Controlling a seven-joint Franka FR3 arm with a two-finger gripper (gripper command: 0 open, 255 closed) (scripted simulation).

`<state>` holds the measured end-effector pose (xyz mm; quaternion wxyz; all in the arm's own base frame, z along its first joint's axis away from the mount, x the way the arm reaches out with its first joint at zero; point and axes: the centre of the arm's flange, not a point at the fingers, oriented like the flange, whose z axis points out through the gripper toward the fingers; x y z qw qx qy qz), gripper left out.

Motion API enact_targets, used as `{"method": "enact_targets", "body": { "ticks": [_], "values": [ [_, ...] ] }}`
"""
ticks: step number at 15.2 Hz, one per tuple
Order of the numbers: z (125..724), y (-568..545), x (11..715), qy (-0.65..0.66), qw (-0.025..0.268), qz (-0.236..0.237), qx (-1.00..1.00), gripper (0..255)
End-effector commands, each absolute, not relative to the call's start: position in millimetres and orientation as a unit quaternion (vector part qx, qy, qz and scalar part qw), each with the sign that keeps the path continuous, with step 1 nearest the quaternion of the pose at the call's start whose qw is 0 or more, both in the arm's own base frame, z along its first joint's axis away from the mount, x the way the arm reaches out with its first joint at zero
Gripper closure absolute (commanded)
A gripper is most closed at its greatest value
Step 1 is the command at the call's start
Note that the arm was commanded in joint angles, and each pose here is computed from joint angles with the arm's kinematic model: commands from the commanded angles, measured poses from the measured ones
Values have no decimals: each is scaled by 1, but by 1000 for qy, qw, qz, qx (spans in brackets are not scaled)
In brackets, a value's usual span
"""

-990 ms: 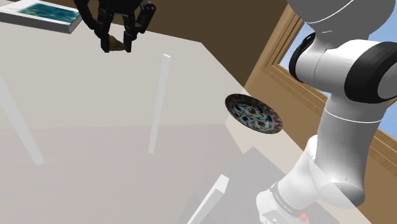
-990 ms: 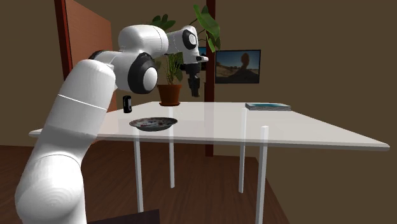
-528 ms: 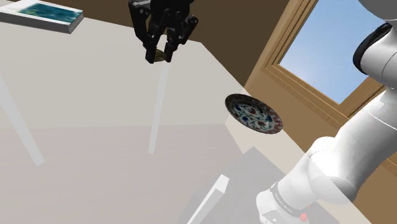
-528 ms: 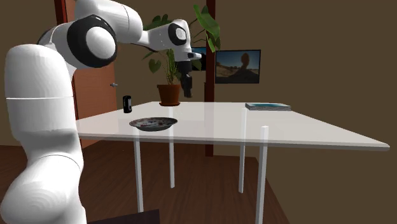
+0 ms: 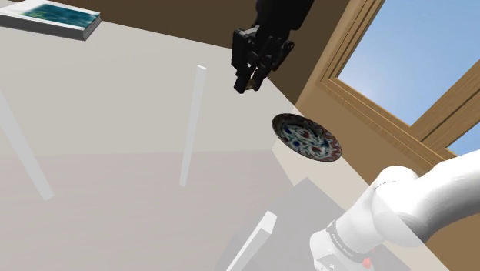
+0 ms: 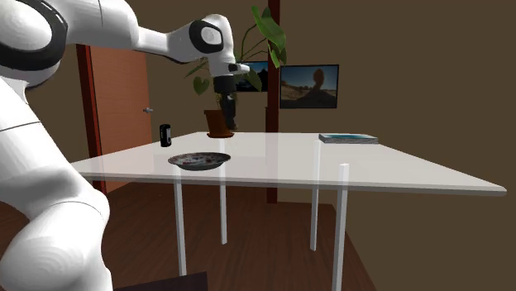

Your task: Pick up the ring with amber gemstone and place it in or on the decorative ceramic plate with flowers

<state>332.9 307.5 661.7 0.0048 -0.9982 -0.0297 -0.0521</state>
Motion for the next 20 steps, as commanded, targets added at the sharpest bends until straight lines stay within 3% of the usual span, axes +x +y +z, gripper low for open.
{"method": "enact_targets", "body": {
  "ticks": [1, 12, 20],
  "values": [
    [662, 287, 313, -30, 6, -52, -998, 255],
    [661, 175, 220, -30, 6, -52, -998, 255],
    [624, 174, 219, -30, 6, -52, -998, 255]
  ]
}}
